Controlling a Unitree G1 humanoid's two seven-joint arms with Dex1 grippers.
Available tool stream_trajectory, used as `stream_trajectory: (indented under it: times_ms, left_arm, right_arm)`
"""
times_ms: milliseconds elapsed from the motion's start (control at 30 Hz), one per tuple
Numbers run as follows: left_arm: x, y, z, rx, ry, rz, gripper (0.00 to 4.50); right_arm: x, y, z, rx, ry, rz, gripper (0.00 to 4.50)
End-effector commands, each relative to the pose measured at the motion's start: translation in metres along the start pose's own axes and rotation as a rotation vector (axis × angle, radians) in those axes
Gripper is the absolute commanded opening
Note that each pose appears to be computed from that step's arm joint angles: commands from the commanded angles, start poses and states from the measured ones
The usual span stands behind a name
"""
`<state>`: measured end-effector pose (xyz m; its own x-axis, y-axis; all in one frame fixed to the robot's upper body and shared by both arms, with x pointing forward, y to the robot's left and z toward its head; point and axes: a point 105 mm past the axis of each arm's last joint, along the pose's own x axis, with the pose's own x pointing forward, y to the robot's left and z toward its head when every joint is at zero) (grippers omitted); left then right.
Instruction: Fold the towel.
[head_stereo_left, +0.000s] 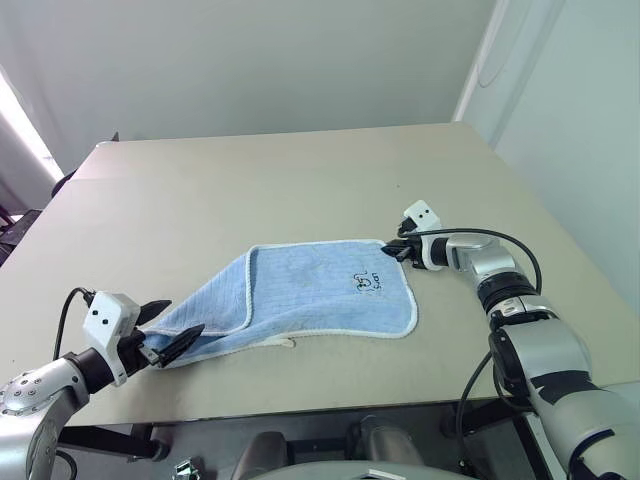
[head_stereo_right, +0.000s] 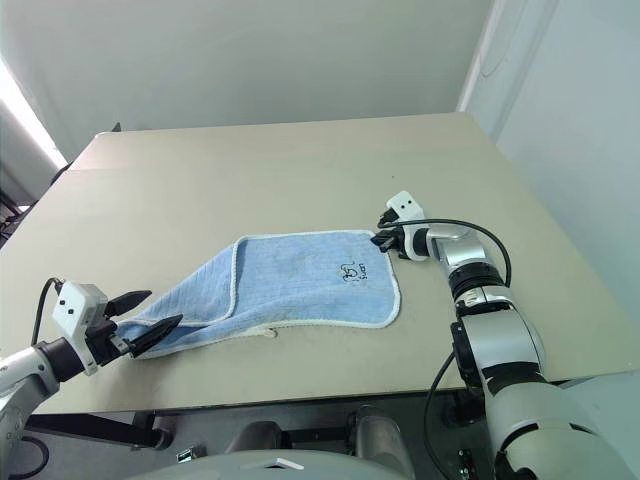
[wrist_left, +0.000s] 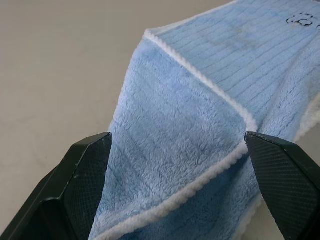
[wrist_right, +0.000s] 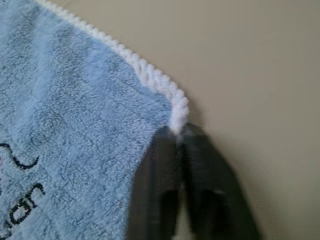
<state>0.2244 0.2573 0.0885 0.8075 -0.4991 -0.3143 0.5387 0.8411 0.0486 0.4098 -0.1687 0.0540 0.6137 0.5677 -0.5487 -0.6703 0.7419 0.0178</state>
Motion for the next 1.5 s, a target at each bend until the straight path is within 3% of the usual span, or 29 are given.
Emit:
stream_trajectory:
  times_ms: [33,300,633,1033,1367,1500]
  left_arm:
    - [0.009,-0.01,0.021,0.069,-0.05,-0.039,4.5]
    - [0.034,-0.022,0.014,0.113,-0.004,-0.072,4.5]
    - [0.069,-0.017,-0.026,0.235,0.14,-0.039,4.5]
    - [0.067,-0.024,-0.036,0.269,0.189,-0.11,4.5]
    - [0.064,-0.026,-0.037,0.359,0.207,-0.148,1.09]
    - [0.06,-0.015,-0.04,0.338,0.228,-0.105,1.09]
  right_arm:
    - [0.0,0.0,0.009,-0.007,-0.021,0.002,0.03]
    - [0.008,0.01,0.006,0.01,-0.024,0.016,0.03]
    - [0.008,0.008,0.006,0.017,-0.053,-0.018,0.03]
    - [0.004,0.004,0.003,0.056,-0.063,-0.045,0.03]
    - [0.003,0.001,0.0,0.059,-0.059,-0.062,0.0]
    - [0.004,0.002,-0.001,0.056,-0.059,-0.063,0.0]
